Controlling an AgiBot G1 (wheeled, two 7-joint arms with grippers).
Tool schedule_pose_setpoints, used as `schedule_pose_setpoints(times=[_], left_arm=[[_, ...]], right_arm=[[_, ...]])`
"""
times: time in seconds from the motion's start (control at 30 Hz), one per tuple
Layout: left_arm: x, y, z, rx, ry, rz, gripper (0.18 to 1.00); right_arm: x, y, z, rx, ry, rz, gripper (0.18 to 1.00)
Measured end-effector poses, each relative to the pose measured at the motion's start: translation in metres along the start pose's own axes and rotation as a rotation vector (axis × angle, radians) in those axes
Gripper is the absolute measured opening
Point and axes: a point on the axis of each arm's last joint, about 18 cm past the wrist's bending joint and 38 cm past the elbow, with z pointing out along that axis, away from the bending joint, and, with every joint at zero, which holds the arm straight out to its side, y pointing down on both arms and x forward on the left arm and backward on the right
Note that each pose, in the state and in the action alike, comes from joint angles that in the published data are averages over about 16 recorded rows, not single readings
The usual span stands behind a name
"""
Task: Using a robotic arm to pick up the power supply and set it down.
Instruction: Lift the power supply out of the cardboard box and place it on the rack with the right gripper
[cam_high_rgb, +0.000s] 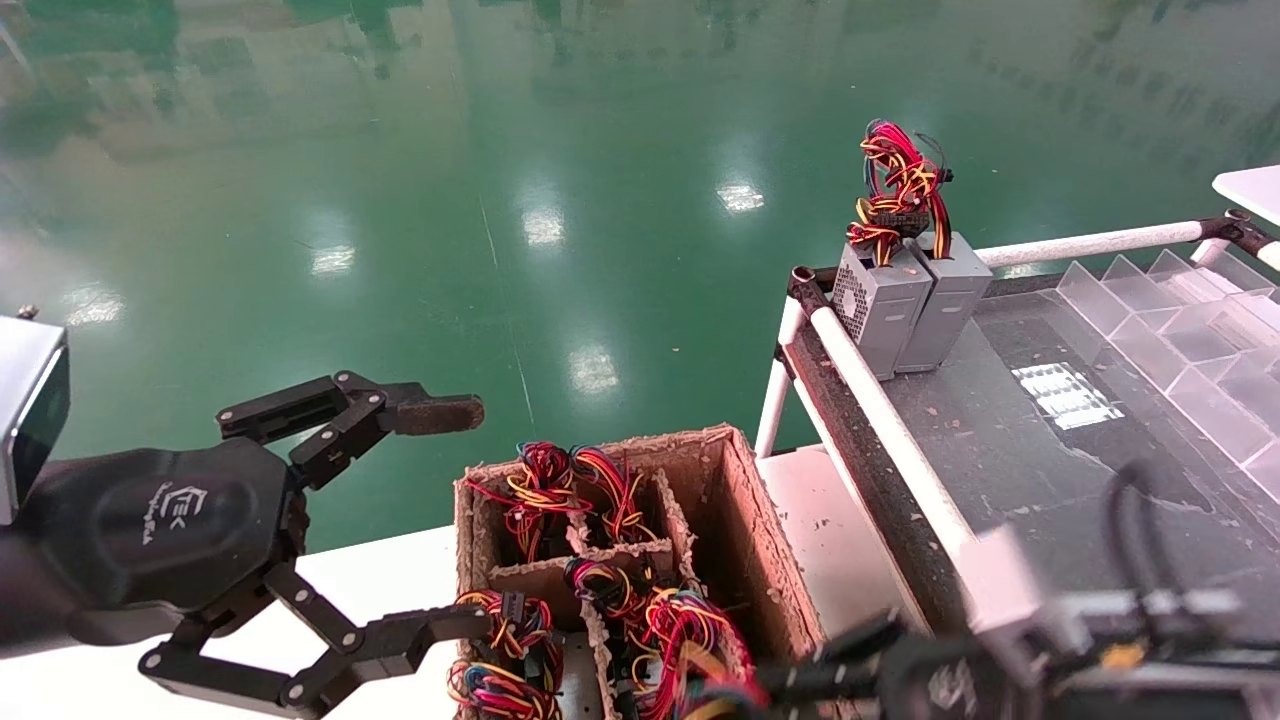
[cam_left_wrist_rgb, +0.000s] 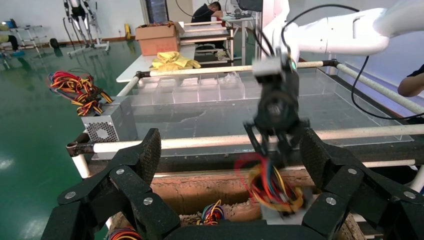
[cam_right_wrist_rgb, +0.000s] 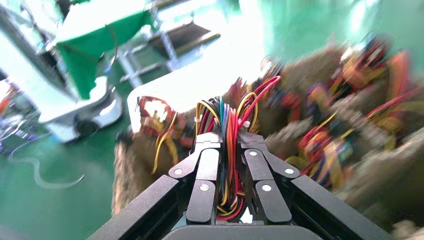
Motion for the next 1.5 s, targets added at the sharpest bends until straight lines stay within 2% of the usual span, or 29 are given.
schedule_pose_setpoints(times=[0.33, 0.47, 0.63, 0.8, 1.0, 1.5], left_arm=[[0.0, 0.0, 0.0, 0.0, 0.0, 0.0, 1.001], [0.0, 0.0, 0.0, 0.0, 0.0, 0.0, 1.001], [0.0, 0.0, 0.0, 0.0, 0.0, 0.0, 1.001], [0.0, 0.0, 0.0, 0.0, 0.0, 0.0, 1.001], [0.0, 0.0, 0.0, 0.0, 0.0, 0.0, 1.001], [0.0, 0.0, 0.0, 0.0, 0.0, 0.0, 1.001]], right_arm=[[0.028, -0.071, -0.053, 0.175, 0.187, -0.143, 0.229], [0.046, -0.095, -0.077, 0.214, 0.301, -0.207, 0.227], [0.073, -0.113, -0.108, 0.234, 0.473, -0.271, 0.226], [0.102, -0.117, -0.136, 0.219, 0.646, -0.308, 0.226], [0.133, -0.11, -0.163, 0.174, 0.816, -0.313, 0.226], [0.195, -0.09, -0.187, 0.036, 1.102, -0.249, 0.226]])
